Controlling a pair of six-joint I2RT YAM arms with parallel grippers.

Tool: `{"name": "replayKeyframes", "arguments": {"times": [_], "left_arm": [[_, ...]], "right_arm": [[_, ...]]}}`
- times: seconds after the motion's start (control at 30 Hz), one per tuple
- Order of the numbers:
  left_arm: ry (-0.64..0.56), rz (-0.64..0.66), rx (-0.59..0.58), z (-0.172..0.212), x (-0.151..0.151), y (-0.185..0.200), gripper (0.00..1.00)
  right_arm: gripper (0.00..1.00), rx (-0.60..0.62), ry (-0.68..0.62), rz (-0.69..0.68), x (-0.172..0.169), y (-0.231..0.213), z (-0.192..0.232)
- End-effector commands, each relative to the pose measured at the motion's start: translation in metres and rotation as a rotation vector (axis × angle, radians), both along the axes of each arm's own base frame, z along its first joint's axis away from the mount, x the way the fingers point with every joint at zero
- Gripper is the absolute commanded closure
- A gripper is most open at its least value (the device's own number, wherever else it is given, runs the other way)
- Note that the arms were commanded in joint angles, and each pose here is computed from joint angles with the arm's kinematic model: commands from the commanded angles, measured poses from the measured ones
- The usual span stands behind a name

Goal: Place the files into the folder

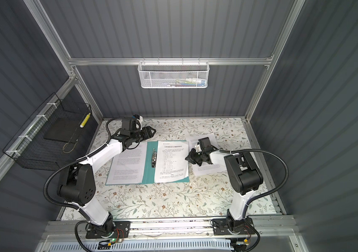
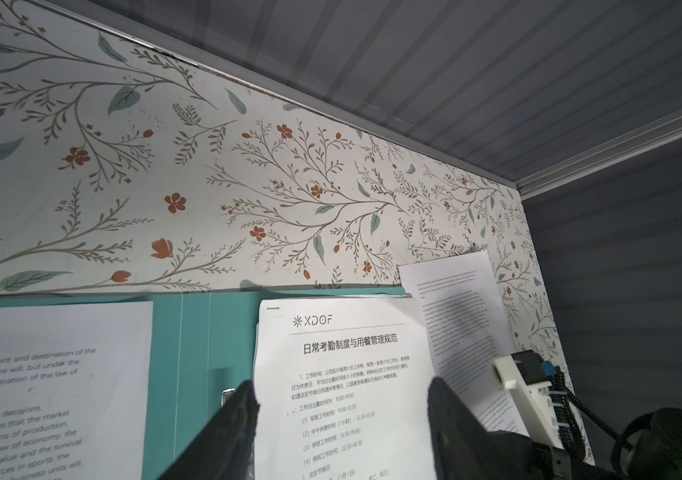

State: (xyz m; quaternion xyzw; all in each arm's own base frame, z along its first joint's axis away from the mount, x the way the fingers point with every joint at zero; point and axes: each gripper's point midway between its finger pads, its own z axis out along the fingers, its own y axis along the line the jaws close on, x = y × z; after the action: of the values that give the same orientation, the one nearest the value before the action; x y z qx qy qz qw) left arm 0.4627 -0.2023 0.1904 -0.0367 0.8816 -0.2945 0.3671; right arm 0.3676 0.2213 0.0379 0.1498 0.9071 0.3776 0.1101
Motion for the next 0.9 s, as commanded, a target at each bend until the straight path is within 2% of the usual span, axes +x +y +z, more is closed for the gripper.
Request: {"name": "replayKeyframes", "arguments": {"times": [0.0,0.43,0.63,0.87], "left_arm": [[-0.003,-0.028,-0.005,-0.001,0.0,-0.006,0.34],[0.013,-0.023,0.017,-0.008,0.0,-0.003,0.34],[0.014,-0.027,0.017,-0.009,0.001,-0.005,0.34],[0.003,-0.02,0.019,-0.004,-0.001,-0.002,0.35]], "right_arm": [[1.0,-0.056,-0.001,0.019,0.0,-0.003,-0.008],[1.0,0.03,0.023,0.044,0.01,0.021,-0.014],[1.0,0.084,-0.034,0.052,0.014,0.028,0.019],[1.0,0.174,-0.129,0.075,0.025,0.04,0.08]]}}
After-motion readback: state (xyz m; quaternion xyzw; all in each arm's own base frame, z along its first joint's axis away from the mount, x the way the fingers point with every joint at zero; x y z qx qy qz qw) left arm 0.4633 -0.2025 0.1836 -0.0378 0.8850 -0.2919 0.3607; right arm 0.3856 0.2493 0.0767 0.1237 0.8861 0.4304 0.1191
